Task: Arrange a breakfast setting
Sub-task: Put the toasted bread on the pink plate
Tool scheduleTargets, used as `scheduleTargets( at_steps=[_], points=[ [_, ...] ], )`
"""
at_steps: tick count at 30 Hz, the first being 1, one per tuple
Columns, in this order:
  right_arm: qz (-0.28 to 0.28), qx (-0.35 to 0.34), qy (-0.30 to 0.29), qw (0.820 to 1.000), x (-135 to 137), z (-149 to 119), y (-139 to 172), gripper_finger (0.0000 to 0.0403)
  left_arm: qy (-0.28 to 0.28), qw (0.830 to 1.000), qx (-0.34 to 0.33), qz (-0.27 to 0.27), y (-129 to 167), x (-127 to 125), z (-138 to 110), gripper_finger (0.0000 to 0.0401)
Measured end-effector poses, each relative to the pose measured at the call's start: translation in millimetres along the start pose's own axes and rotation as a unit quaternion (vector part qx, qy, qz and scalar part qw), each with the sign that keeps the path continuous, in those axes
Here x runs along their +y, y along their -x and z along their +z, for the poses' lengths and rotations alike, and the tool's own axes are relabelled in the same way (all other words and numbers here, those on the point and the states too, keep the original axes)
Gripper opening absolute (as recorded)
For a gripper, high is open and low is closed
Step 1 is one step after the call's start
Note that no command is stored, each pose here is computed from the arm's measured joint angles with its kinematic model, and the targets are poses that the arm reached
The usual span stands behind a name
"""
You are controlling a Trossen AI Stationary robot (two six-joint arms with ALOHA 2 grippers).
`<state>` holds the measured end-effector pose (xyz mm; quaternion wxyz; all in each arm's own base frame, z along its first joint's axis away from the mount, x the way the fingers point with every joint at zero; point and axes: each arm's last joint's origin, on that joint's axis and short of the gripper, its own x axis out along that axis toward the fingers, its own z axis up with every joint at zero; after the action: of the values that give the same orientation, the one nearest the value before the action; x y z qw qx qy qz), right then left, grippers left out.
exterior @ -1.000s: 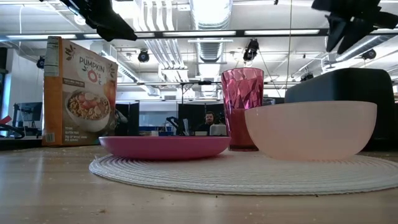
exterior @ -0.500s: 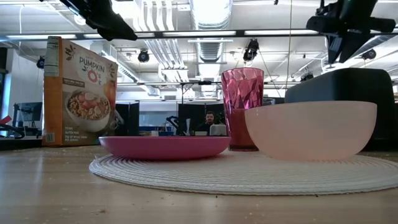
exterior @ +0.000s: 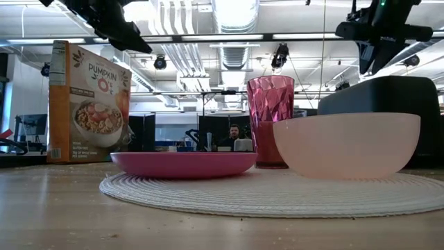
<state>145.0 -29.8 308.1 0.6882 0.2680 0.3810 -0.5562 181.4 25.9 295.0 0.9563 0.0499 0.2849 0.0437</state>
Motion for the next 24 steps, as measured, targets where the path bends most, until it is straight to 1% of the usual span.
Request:
scheduleTargets(
  at_steps=[7,11,24],
  points=[
    [-0.016,0.010,0.002,1.000,4.6,-3.9,-12.6,0.0134,-0.001,1.000,0.014,-0.002,-6.2,-0.5,-3.9,0.0130],
    [-0.016,0.007,0.002,1.000,7.1,-6.1,-17.4,0.0132,-0.013,1.000,0.014,-0.002,-6.2,-0.5,-3.9,0.0130],
    [-0.024,0.000,0.000,1.000,6.3,-4.0,-21.1,0.0097,-0.017,1.000,0.014,-0.002,-6.2,-0.5,-3.8,0.0130]
  ],
)
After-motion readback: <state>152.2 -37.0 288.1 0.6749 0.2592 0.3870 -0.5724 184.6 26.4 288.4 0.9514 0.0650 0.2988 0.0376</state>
